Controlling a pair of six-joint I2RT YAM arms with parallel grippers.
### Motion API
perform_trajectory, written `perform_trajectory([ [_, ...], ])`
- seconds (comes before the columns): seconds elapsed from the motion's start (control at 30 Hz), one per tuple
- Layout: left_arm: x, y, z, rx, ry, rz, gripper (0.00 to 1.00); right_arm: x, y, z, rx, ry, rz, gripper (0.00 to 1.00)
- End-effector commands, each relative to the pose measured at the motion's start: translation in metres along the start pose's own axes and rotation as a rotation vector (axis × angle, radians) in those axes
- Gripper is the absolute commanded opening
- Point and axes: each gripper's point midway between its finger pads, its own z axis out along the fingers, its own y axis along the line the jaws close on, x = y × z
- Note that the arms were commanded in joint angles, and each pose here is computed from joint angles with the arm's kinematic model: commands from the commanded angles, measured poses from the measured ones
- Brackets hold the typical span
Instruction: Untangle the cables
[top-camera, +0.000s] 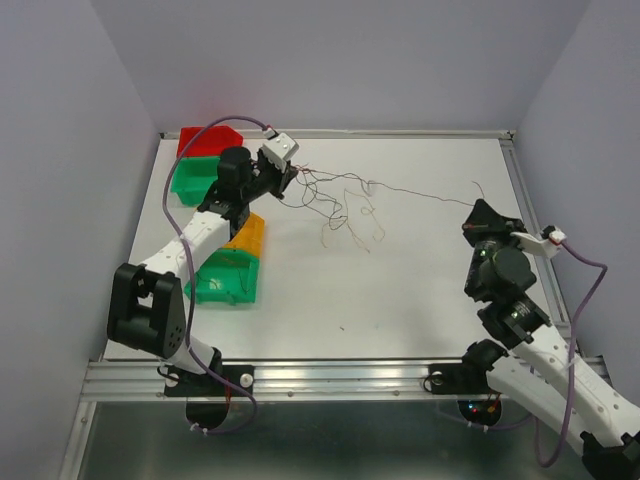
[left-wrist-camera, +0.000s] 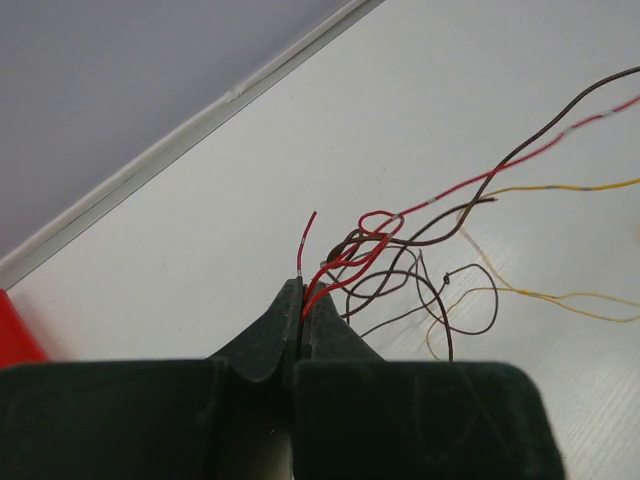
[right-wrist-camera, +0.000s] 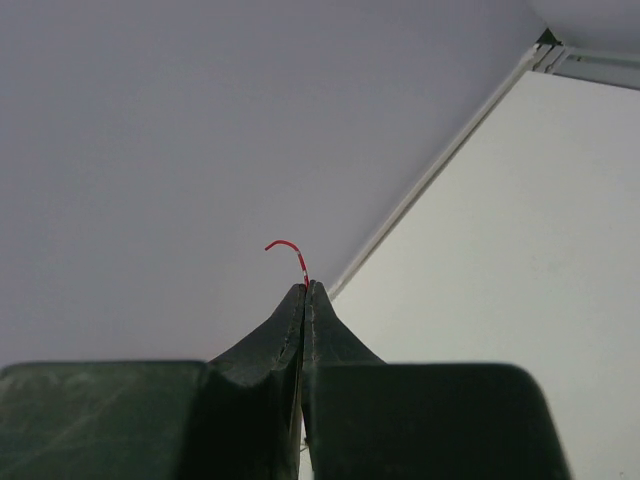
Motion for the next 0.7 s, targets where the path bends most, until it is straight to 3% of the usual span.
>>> perform_trajectory([
  [0.0, -0.022, 0.017, -0.004, -0.047, -0.039, 0.016, 0.00, -0.030, -0.020, -0.004, 0.083, -0.118, 0.030, 0.01],
  [0.2, -0.024, 0.013, -0.005, -0.042, -0.048, 0.021, 0.00, -0.012, 0.001, 0.000, 0.007, -0.032, -0.031, 0.01],
  [0.47, -0.031, -0.001, -0.010, -0.021, -0.075, 0.036, 0.00, 0.047, 0.054, -0.001, -0.259, 0.206, -0.211, 0.01],
  [0.5, -0.033, -0.026, -0.010, 0.090, -0.088, -0.054, 0.64, 0.051, 0.057, -0.002, -0.285, 0.221, -0.216, 0.01],
  [0.6, -0.033, -0.029, -0.009, 0.080, -0.082, -0.037, 0.79, 0.058, 0.075, -0.012, -0.406, 0.257, -0.209, 0.00],
  [0.67, -0.033, -0.023, -0.010, 0.037, -0.079, -0.033, 0.80, 0.062, 0.087, -0.020, -0.491, 0.280, -0.219, 0.01],
])
